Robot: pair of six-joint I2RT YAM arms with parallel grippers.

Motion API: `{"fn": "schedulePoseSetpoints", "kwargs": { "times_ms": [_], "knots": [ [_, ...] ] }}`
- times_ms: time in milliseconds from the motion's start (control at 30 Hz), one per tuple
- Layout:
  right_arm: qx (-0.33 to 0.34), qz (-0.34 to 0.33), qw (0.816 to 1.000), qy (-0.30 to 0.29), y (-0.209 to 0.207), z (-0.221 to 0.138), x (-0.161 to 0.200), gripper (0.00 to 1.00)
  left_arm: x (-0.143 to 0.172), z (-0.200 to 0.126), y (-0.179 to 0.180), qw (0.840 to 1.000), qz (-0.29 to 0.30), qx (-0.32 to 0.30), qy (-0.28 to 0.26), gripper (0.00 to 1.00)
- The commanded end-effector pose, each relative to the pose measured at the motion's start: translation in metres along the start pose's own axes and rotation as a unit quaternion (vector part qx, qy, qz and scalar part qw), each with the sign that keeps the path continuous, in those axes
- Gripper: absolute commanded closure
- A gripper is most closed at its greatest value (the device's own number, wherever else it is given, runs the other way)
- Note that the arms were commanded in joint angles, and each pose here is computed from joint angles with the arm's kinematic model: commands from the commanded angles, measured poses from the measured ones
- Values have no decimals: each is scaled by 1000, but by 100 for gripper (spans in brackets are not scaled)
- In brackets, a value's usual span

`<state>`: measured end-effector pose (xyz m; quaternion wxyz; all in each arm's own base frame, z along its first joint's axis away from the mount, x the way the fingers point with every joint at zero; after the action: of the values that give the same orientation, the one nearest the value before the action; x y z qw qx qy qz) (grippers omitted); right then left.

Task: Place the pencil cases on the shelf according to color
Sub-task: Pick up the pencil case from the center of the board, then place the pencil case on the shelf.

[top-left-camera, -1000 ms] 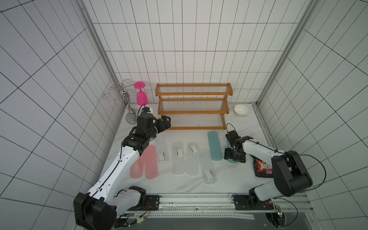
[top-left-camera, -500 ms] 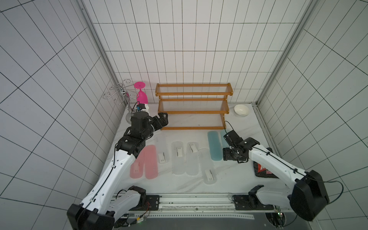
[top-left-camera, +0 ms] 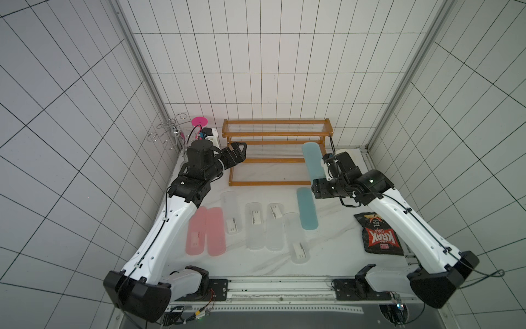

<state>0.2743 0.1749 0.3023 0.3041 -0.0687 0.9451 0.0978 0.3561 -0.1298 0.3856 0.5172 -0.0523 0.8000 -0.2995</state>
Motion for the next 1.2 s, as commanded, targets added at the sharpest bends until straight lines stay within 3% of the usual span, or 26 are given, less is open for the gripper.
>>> {"fn": "schedulePoseSetpoints", "kwargs": {
  "times_ms": [0, 233, 533, 900, 1167],
  "knots": [
    [8, -18, 999, -27, -5, -16, -35, 42, -10, 8, -15, 999, 8, 34, 1, 1],
    [8, -23, 996, -91, -7, -29, -106, 42, -10, 19, -14, 999, 20, 37, 4, 1],
    [28, -2, 994, -108, -24, 6, -170, 42, 24, 48, 9, 998, 24, 18, 52, 1],
    [30, 26, 994, -106, -32, 47, -191, 37, 43, 52, 24, 997, 26, 1, 78, 1],
    [40, 41, 994, -90, -37, 66, -189, 28, 43, 52, 28, 996, 20, 7, 88, 1]
  ]
}}
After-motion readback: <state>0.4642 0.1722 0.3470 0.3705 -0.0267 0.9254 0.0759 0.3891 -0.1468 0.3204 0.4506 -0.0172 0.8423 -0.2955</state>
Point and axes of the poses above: each gripper's point midway between its finger pads, its own z axis out along the fingers, its own y axis along the line the jaws close on, x = y × z, the point moved 3 cm from there along -z, back along the fingers, and after that the axes turned 7 degrees about z, right-handed, at the moved point
